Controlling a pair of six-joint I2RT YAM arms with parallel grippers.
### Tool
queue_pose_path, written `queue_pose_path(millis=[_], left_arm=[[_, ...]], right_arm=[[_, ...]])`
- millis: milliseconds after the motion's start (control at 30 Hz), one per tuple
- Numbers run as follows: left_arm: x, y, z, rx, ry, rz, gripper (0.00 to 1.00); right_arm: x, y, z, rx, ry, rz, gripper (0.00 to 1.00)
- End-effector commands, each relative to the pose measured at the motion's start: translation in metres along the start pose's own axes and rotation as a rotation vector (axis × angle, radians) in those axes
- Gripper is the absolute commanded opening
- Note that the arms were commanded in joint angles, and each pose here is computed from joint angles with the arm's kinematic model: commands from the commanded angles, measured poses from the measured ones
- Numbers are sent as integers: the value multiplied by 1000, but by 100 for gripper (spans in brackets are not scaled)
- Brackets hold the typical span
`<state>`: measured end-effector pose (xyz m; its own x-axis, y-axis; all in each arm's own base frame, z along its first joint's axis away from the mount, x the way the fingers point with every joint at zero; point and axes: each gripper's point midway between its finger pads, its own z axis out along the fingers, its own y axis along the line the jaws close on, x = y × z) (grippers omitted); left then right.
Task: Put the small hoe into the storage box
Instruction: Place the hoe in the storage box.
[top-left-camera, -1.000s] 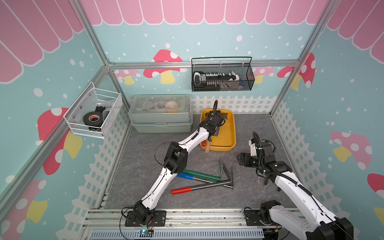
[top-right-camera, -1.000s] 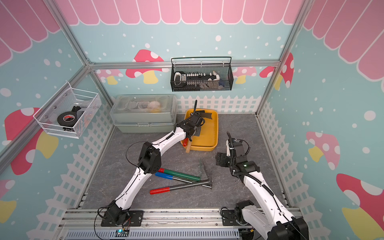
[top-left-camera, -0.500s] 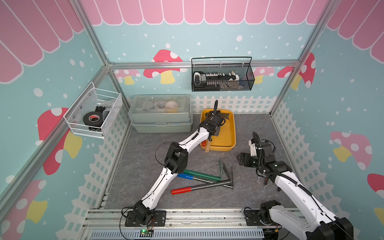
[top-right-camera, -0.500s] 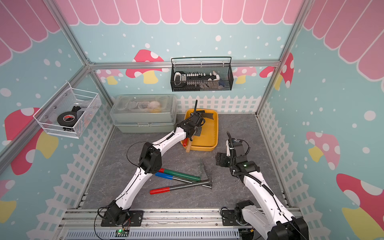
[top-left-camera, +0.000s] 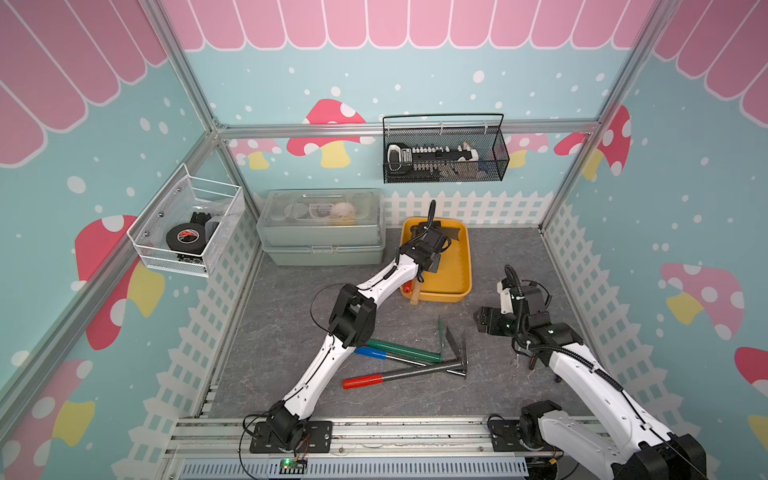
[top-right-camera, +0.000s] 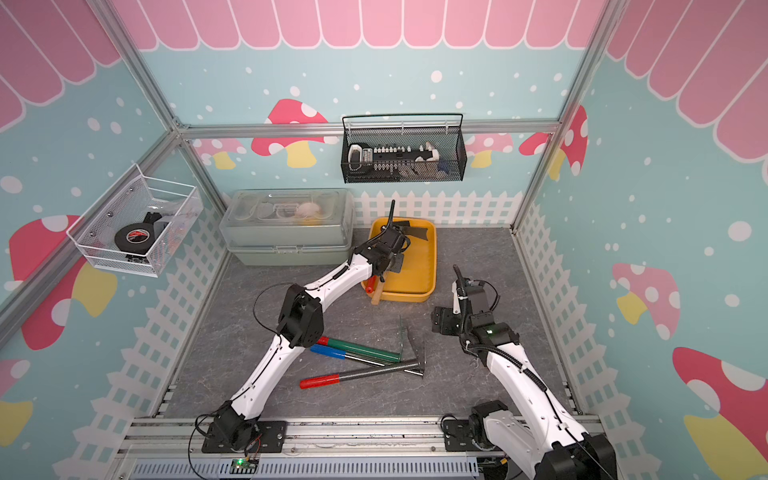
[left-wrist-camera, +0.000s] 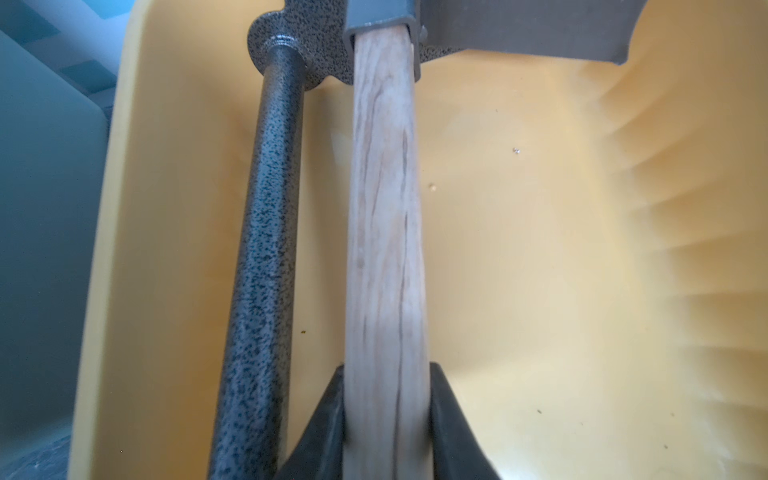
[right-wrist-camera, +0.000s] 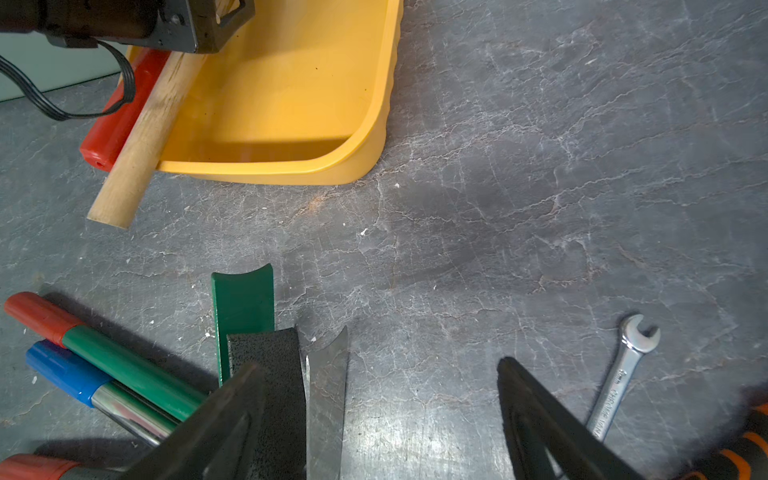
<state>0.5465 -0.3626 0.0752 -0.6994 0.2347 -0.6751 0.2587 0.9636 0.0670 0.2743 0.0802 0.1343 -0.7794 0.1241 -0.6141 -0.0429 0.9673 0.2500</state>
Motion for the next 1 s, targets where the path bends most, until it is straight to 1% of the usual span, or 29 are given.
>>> queue_pose_path(millis=[0,67,233,267,300,433,500,600,700,767,933,967], left_arm=[[-15,6,-2,-11,-50,-32,26],[-14,6,-2,-13,-45,-36,29],[-12,10,-3,-26,-41,-36,30],[-13,10,-4,-26,-42,-37,30],[-14,10,-6,-28,-40,-36,34],[-19,12,-18,-24,-44,-38,36],[-23,13,-26,-17,-49,-37,39],[-30,13,-43,-6,-61,-24,41],[-36,12,-62,-8,-79,14,43],[-41,8,-75,0,-94,47,43],[-39,0,-105,37,-85,108,43],[-35,-5,-112,72,-73,117,43]], right_arm=[[4,-3,-1,7,3,1,87],[4,-3,-1,7,1,2,87],[5,-3,-1,5,2,4,87],[5,-3,-2,4,2,5,87],[5,-3,-2,4,0,5,87],[6,-3,-3,3,-1,6,87],[6,-3,-2,3,0,8,87],[7,-3,-2,1,2,8,87],[7,-2,-1,-5,2,5,87],[8,-2,0,-6,6,4,87],[9,-1,0,-12,7,-2,87],[10,-2,0,-11,8,-2,87]])
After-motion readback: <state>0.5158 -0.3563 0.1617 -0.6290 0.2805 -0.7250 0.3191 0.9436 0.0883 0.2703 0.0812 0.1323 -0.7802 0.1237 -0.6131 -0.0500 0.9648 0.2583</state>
